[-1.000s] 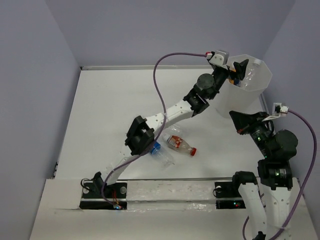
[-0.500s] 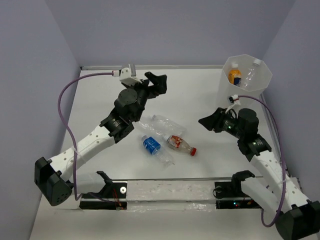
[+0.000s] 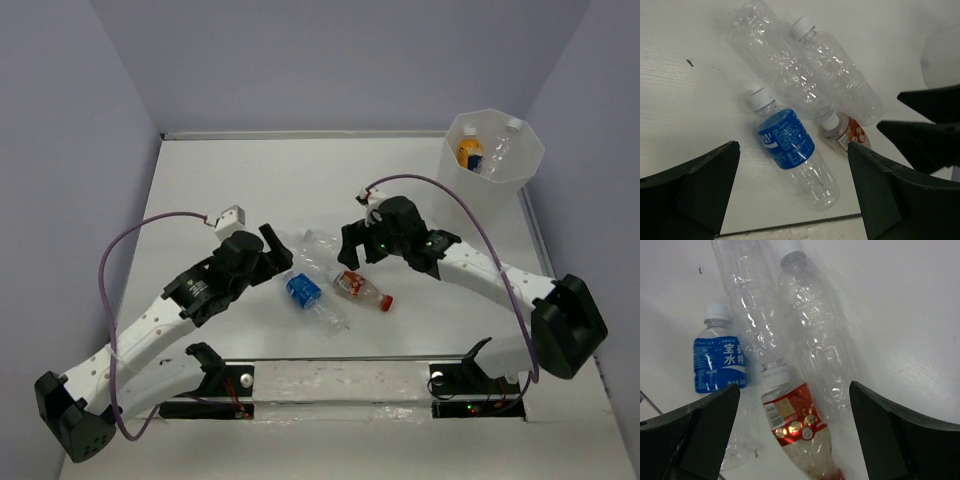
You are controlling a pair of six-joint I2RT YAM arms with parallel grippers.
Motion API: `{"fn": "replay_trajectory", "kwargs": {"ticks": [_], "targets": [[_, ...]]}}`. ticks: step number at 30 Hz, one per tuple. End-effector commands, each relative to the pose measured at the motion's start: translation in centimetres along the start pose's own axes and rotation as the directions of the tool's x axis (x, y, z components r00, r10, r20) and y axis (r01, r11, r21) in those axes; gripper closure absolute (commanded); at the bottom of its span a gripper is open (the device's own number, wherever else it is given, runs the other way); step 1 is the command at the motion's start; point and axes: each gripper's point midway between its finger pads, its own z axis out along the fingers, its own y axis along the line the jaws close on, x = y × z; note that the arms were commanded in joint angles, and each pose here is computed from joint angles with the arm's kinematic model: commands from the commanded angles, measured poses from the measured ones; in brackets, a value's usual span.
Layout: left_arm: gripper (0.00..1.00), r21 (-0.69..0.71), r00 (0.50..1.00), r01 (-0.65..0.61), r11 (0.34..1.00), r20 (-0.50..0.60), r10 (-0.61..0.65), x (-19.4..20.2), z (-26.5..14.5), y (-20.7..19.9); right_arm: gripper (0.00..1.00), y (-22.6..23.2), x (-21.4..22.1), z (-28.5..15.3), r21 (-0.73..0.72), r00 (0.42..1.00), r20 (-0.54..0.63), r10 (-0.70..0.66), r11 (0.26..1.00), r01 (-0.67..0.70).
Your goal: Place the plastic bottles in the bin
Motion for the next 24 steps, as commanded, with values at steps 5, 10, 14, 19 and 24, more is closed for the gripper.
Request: {"fn": "replay_trajectory", "kwargs": {"ticks": [5,10,14,19,24], "targets": [[0.01,-0.074,0.943,0.105,0.992,-0.309,-0.123,8.0,-2.2,4.1,0.06,-1.0,-4.8,5.5,0.056,0.973,-0.011,-0.230,0.972,0.230],[0.01,-0.070,0.903,0.215,0.974,-0.365,-0.226,11.1,-0.9,4.7,0.13,-0.7,-6.2,8.9,0.036,0.969,-0.047,-0.243,0.969,0.245],[0.01,-0.048,0.889,0.269,0.962,-0.373,-0.267,11.8,-0.3,4.3,0.14,-0.8,-5.7,10.5,0.008,0.956,-0.084,-0.280,0.960,0.281],[0.01,0.011,0.893,0.299,0.954,-0.356,-0.276,11.1,0.3,3.0,0.14,-0.6,-4.5,11.8,-0.030,0.953,-0.127,-0.276,0.961,0.274],[0.01,0.036,0.906,0.282,0.959,-0.338,-0.254,10.4,1.0,1.9,0.13,-0.1,-3.5,12.5,-0.080,0.949,-0.158,-0.272,0.962,0.263]]}}
